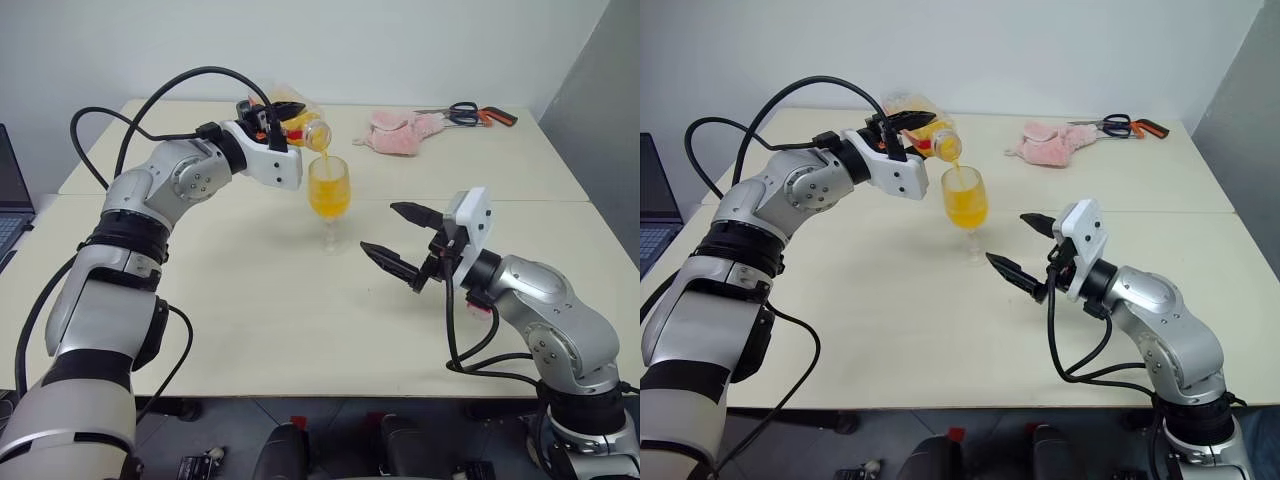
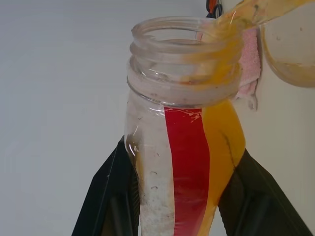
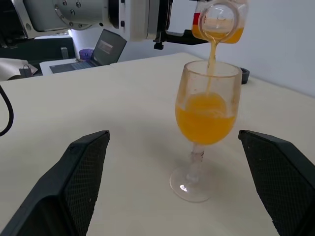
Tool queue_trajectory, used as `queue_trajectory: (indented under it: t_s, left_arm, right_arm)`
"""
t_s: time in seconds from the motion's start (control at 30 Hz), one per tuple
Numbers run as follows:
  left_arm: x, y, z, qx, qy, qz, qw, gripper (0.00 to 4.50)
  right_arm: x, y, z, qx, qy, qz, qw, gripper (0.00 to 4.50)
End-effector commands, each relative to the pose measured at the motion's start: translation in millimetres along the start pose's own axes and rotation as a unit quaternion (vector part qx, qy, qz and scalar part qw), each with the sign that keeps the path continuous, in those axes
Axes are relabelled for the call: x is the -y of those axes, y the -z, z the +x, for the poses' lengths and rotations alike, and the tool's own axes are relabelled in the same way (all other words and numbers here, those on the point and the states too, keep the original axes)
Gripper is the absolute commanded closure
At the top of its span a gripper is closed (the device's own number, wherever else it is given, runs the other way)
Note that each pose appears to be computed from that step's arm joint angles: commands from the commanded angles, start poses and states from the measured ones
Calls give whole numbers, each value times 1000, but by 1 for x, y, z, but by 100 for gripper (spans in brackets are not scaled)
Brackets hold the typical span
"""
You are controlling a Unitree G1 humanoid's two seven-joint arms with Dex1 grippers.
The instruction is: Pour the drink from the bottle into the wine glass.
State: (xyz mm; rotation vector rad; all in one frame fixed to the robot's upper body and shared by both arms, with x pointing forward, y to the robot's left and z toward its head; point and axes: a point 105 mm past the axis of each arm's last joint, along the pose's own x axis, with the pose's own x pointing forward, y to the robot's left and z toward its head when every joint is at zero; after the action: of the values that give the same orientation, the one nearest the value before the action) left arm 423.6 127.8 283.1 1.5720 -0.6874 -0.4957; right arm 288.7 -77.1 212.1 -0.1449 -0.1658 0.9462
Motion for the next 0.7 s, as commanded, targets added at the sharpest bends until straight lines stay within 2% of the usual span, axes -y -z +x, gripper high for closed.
queue_trajectory:
  t_s: [0.03, 0.7]
  left_arm:
    - [-29, 1, -1, 1, -39, 19, 999, 287]
    - [-29, 4, -1, -8, -46, 3, 999, 287]
  right_arm:
    - [-2, -12, 0, 29, -5, -5, 1000, 0]
    - [-1, -17, 1, 36, -1, -6, 999, 0]
